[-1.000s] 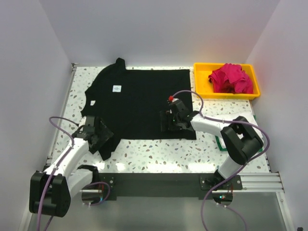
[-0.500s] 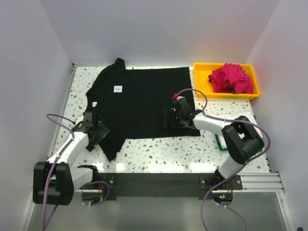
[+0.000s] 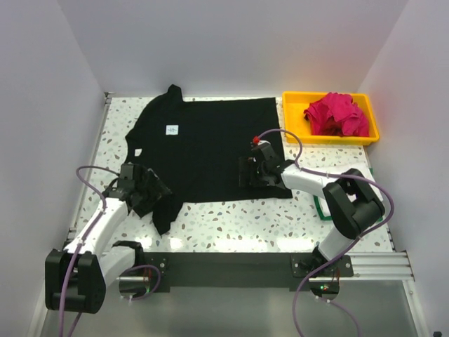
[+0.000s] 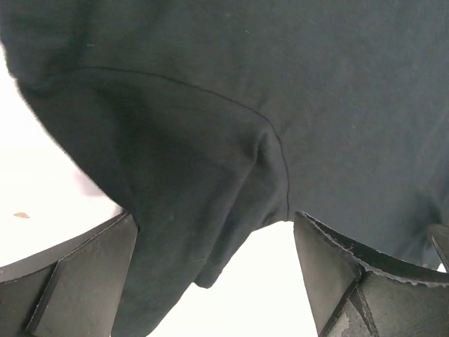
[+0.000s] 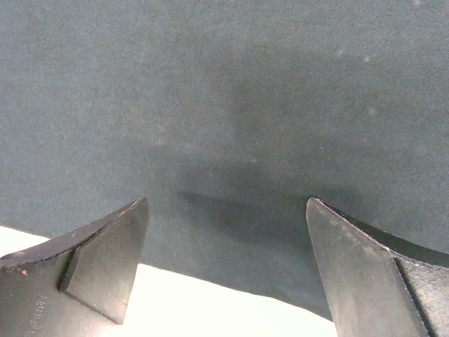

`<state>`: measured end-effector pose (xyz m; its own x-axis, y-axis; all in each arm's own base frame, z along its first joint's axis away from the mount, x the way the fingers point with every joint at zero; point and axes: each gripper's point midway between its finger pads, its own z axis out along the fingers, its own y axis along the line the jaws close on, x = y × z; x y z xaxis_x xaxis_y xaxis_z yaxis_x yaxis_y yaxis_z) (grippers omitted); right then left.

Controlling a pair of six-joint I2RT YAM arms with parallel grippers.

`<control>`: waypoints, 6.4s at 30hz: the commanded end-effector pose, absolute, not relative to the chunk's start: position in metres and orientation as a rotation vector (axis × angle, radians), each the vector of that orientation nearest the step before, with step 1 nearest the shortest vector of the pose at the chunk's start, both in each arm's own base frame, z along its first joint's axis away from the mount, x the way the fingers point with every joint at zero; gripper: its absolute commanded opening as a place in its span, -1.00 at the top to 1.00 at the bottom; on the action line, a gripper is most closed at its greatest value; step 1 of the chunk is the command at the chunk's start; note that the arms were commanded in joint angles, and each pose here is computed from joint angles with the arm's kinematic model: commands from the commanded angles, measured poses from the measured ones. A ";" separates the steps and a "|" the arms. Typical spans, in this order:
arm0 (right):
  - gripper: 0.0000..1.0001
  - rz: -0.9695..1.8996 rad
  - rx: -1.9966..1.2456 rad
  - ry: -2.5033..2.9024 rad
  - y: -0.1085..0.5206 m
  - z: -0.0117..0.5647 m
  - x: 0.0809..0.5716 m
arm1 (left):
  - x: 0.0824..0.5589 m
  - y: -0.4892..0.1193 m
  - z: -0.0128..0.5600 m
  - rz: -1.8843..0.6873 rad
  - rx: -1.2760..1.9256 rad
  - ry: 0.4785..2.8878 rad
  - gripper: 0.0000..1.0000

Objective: Fold and stack the t-shirts
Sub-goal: Fold the tshirt

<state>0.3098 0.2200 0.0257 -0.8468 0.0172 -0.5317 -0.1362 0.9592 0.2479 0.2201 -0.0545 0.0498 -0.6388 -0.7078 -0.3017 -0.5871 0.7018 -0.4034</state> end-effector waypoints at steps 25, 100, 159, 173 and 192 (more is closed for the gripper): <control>-0.97 0.153 -0.027 2.738 0.179 -0.019 0.279 | 0.253 -0.079 0.093 -0.486 -0.853 2.404 -1.00; -0.97 0.218 0.218 2.523 0.133 0.048 0.245 | 0.147 -0.083 0.031 -0.010 -0.950 2.645 -0.87; -0.12 0.049 0.583 2.451 0.068 0.005 0.266 | 0.179 -0.038 0.034 0.110 -1.058 2.426 1.00; 1.00 0.090 0.546 2.453 0.059 0.033 0.226 | 0.178 -0.044 0.051 0.046 -1.058 2.427 1.00; 1.00 0.280 0.526 2.664 0.082 0.026 0.156 | 0.153 -0.038 0.086 0.015 -1.089 2.432 1.00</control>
